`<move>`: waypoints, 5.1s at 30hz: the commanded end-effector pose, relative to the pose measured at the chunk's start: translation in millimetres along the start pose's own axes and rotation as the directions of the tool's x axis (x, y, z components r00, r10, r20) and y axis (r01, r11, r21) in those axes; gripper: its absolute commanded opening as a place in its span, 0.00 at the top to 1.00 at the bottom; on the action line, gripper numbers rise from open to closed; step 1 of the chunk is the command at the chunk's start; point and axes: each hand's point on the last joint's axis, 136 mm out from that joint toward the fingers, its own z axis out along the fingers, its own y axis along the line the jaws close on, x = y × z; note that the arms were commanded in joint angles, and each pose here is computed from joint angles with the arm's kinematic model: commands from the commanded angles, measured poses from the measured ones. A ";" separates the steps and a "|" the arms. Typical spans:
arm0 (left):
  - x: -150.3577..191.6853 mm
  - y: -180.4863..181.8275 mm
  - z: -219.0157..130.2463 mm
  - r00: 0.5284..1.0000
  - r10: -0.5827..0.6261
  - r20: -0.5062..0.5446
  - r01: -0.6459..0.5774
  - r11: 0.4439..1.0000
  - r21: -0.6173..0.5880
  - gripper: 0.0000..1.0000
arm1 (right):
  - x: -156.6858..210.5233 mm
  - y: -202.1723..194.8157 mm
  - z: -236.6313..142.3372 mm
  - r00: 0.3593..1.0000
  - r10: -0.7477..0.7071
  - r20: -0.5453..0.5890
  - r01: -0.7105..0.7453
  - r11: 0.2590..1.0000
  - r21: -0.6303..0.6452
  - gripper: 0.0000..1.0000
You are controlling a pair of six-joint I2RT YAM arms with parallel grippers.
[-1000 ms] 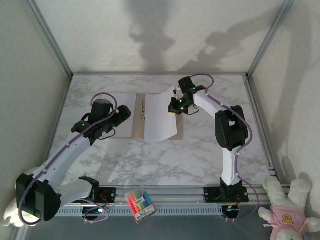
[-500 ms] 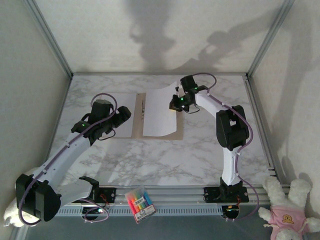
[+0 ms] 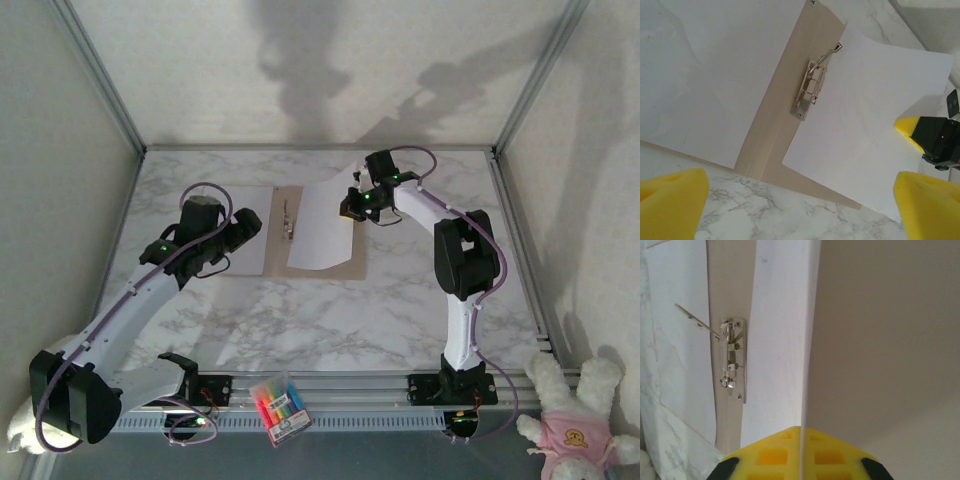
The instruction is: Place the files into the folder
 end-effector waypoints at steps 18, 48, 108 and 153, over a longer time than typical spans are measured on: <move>-0.2 0.1 5.5 1.000 0.005 -0.023 -0.005 1.000 -0.012 0.05 | 21.0 26.1 -18.8 0.971 -0.240 -0.010 0.237 0.965 -0.109 1.00; 5.4 2.4 1.8 0.999 0.004 -0.033 -0.004 1.000 0.001 0.05 | 29.1 50.5 -26.6 0.951 -0.307 0.033 0.308 0.936 -0.168 1.00; 10.6 1.1 10.5 0.998 0.000 -0.070 0.000 1.000 0.002 0.05 | -8.2 19.9 -0.2 0.982 0.130 -0.135 -0.154 0.970 -0.189 1.00; 20.2 7.3 23.6 0.994 -0.007 -0.111 0.006 1.000 -0.013 0.04 | 11.6 2.1 20.0 0.988 0.041 -0.152 -0.068 0.981 -0.181 0.98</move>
